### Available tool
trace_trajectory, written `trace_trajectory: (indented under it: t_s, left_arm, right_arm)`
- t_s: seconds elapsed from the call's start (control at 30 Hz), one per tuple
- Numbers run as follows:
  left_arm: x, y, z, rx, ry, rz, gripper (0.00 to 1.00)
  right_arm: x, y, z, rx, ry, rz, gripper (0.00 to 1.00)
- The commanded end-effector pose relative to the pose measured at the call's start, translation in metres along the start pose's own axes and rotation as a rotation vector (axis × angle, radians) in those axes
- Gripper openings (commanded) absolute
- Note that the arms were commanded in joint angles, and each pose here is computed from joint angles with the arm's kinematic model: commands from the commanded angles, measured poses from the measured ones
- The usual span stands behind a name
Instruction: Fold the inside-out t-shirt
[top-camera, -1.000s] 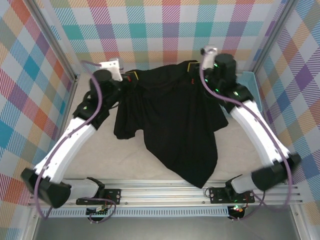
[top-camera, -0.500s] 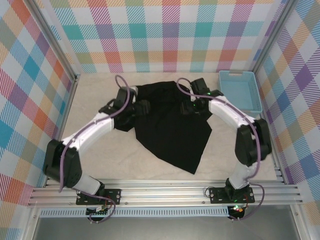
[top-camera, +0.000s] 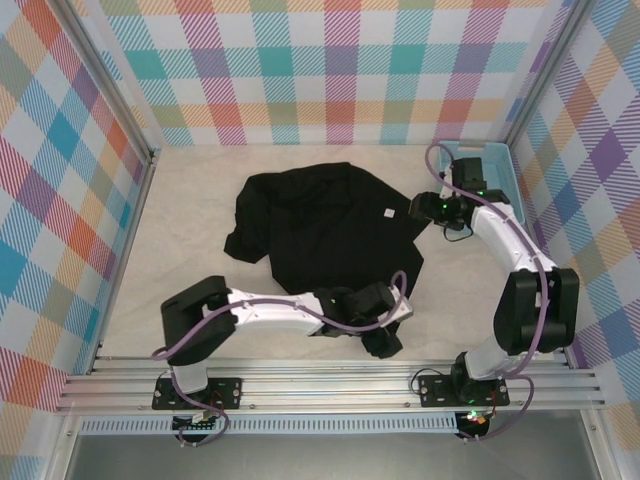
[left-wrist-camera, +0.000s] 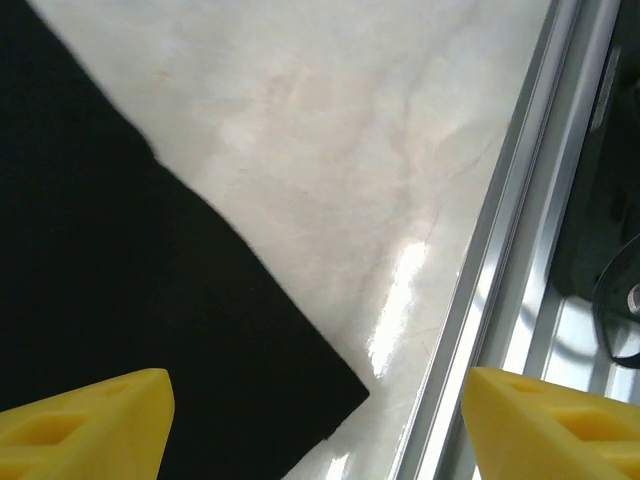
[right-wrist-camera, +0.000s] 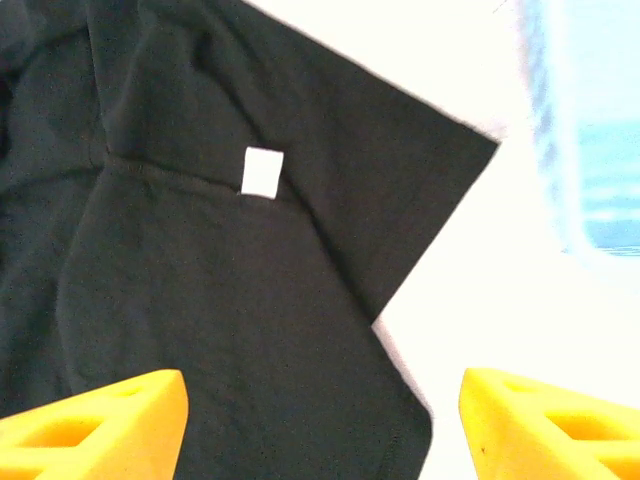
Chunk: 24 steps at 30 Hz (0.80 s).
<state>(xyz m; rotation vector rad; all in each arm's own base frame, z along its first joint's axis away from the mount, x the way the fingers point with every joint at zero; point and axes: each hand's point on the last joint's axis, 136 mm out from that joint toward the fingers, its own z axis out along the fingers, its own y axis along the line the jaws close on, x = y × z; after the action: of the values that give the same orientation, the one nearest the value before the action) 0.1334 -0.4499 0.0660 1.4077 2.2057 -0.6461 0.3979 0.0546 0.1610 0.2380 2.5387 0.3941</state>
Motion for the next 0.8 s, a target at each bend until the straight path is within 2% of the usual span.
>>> trace_trajectory:
  t_s: [0.0,0.1,0.2,0.3,0.37,0.4,0.57,0.77]
  left_arm:
    - [0.003,-0.001,0.016,-0.048,0.059,0.117,0.74]
    - [0.014,-0.001,0.033,-0.071,0.118,0.143,0.63]
    - [0.023,0.019,0.033,-0.18,0.137,0.155,0.43]
    - [0.037,0.047,0.016,-0.279,0.148,0.125,0.17]
    - [0.042,0.068,-0.009,-0.33,0.124,0.067,0.03]
    - [0.044,0.078,-0.025,-0.346,0.098,0.024,0.0]
    - [0.061,0.132,-0.105,-0.406,-0.096,-0.291,0.0]
    - [0.09,0.18,-0.165,-0.533,-0.234,-0.552,0.0]
  right_arm:
    - [-0.009,0.003,-0.02,-0.048,-0.056,0.021,0.72]
    - [-0.005,0.0,-0.021,-0.051,-0.055,0.026,0.72]
    - [-0.001,0.001,-0.02,-0.062,-0.045,0.03,0.72]
    - [0.002,0.002,-0.02,-0.076,-0.045,0.031,0.72]
    - [0.005,0.004,-0.021,-0.091,-0.036,0.036,0.72]
    - [0.008,0.007,-0.021,-0.103,-0.032,0.036,0.72]
    - [0.032,0.011,-0.006,-0.082,0.005,0.028,0.71]
    - [0.046,0.009,0.043,0.011,0.097,0.007,0.7]
